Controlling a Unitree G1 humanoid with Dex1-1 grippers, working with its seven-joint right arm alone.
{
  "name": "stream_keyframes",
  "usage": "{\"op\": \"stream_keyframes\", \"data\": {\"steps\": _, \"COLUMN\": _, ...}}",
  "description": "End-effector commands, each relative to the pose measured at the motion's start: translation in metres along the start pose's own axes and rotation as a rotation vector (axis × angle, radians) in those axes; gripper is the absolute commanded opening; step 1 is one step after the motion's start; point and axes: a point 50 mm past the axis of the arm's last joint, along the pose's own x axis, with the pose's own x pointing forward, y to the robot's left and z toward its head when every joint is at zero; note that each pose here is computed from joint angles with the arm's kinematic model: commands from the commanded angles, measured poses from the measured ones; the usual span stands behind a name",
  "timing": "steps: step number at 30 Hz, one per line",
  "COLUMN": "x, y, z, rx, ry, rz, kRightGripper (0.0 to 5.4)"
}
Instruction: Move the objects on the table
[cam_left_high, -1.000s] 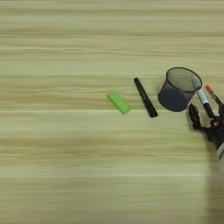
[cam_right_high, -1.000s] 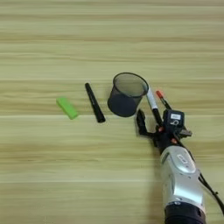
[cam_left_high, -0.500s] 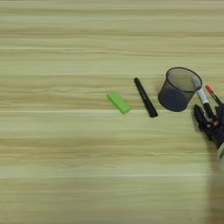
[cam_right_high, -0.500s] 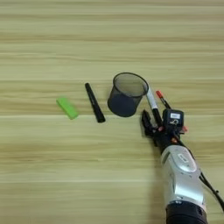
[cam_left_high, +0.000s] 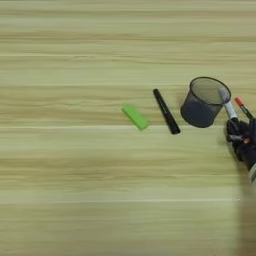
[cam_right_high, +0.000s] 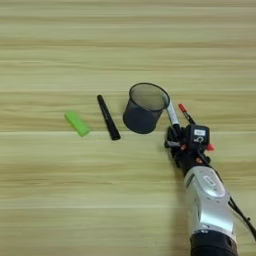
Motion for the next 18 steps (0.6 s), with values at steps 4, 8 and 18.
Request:
{"op": "stream_keyframes", "data": {"steps": 4, "x": 0.0029, "y": 0.0009, "z": 0.0047, "rx": 0.000, "ry": -0.006, "rz": -0.002, "kRightGripper": 0.76}}
{"op": "stream_keyframes", "data": {"steps": 8, "x": 0.0034, "y": 0.0018, "z": 0.0047, "rx": 0.001, "ry": -0.009, "rz": -0.003, "kRightGripper": 0.76}}
{"op": "stream_keyframes", "data": {"steps": 18, "x": 0.0029, "y": -0.0018, "z": 0.0145, "rx": -0.020, "ry": -0.046, "rz": -0.029, "kRightGripper": 0.76}}
